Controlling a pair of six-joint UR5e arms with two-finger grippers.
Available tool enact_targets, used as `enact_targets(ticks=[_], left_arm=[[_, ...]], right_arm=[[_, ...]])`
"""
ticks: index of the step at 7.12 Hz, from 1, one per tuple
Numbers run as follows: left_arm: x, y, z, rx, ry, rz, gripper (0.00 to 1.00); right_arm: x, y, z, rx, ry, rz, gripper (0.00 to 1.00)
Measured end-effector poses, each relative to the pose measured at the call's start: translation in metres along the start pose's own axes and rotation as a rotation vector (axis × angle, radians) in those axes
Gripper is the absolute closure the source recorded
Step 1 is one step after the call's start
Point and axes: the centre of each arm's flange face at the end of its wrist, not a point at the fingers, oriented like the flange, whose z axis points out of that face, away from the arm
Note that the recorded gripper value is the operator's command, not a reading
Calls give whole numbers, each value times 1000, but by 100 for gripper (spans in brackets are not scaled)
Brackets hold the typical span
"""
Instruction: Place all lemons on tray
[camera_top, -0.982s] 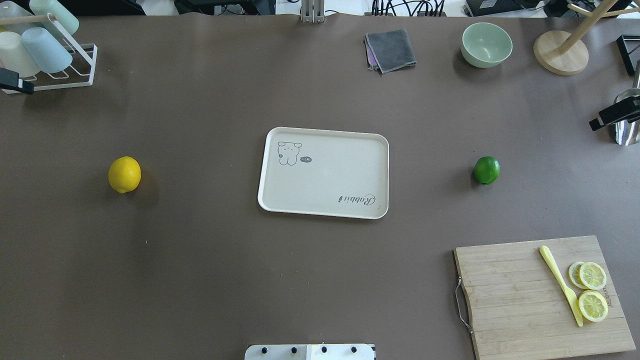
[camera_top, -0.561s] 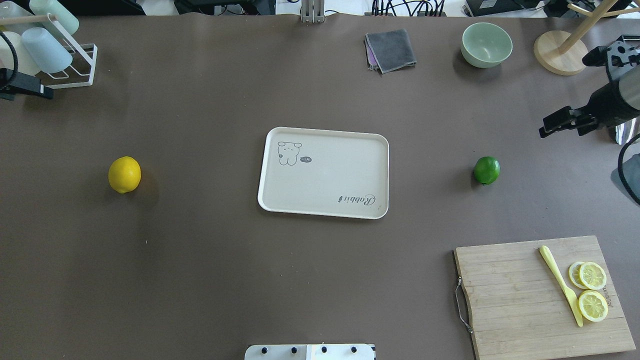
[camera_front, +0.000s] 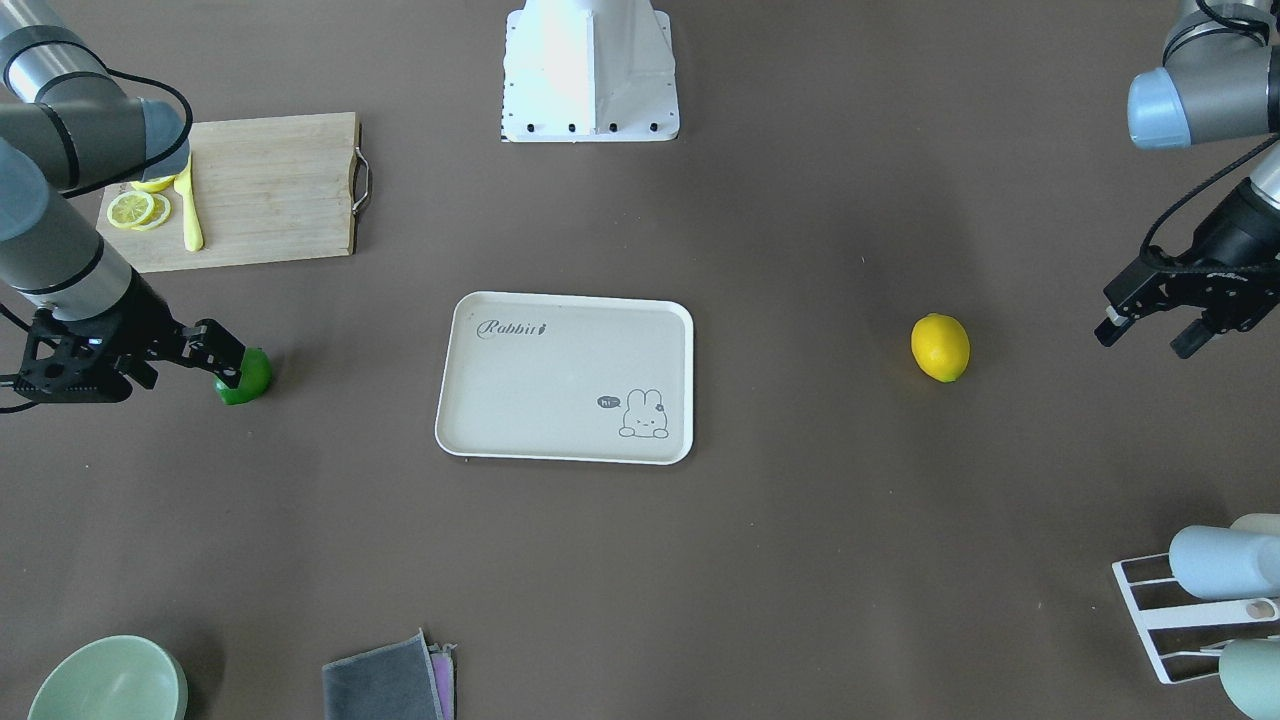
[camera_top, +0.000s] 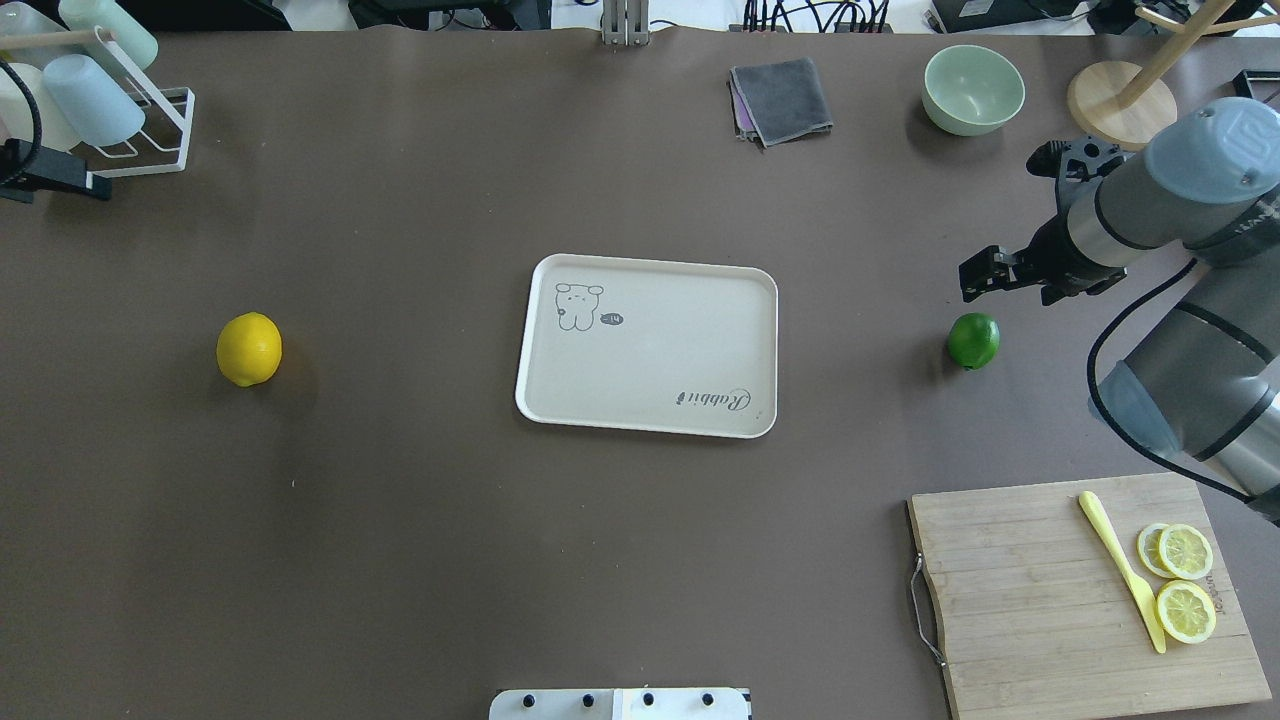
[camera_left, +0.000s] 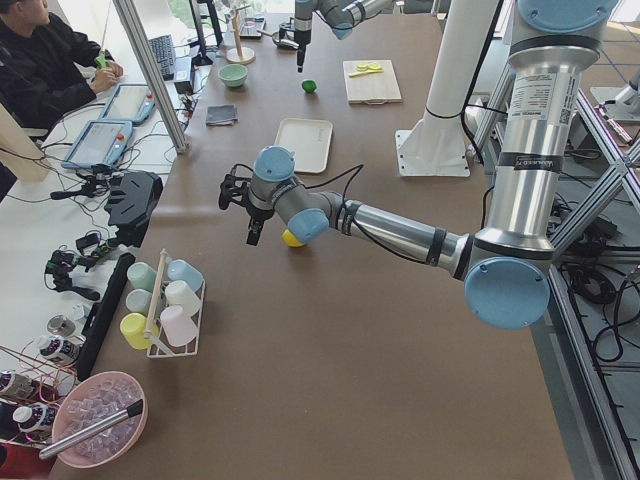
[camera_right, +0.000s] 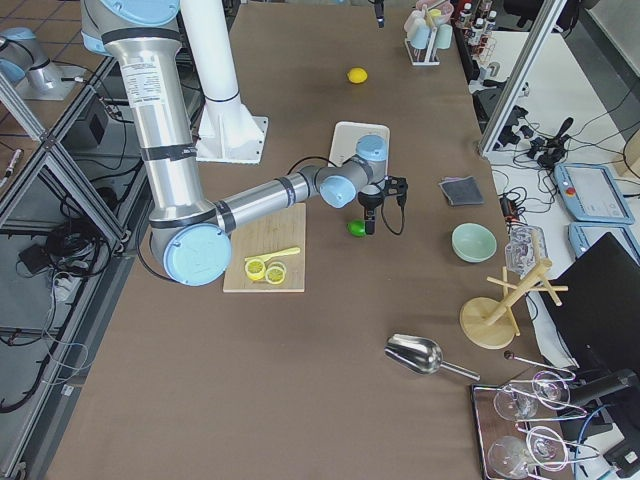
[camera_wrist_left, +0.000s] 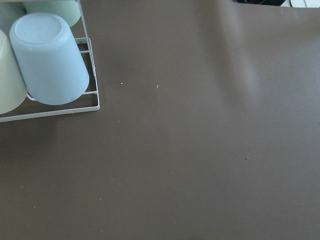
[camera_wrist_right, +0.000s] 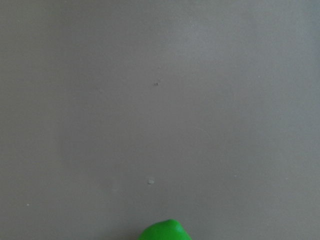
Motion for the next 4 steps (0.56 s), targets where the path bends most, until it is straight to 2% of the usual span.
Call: enact_targets(ticks=[4], left_arm=[[4,-2,-2,4,5,2,2]], right_arm=[[-11,16,32,-33,34,0,0]])
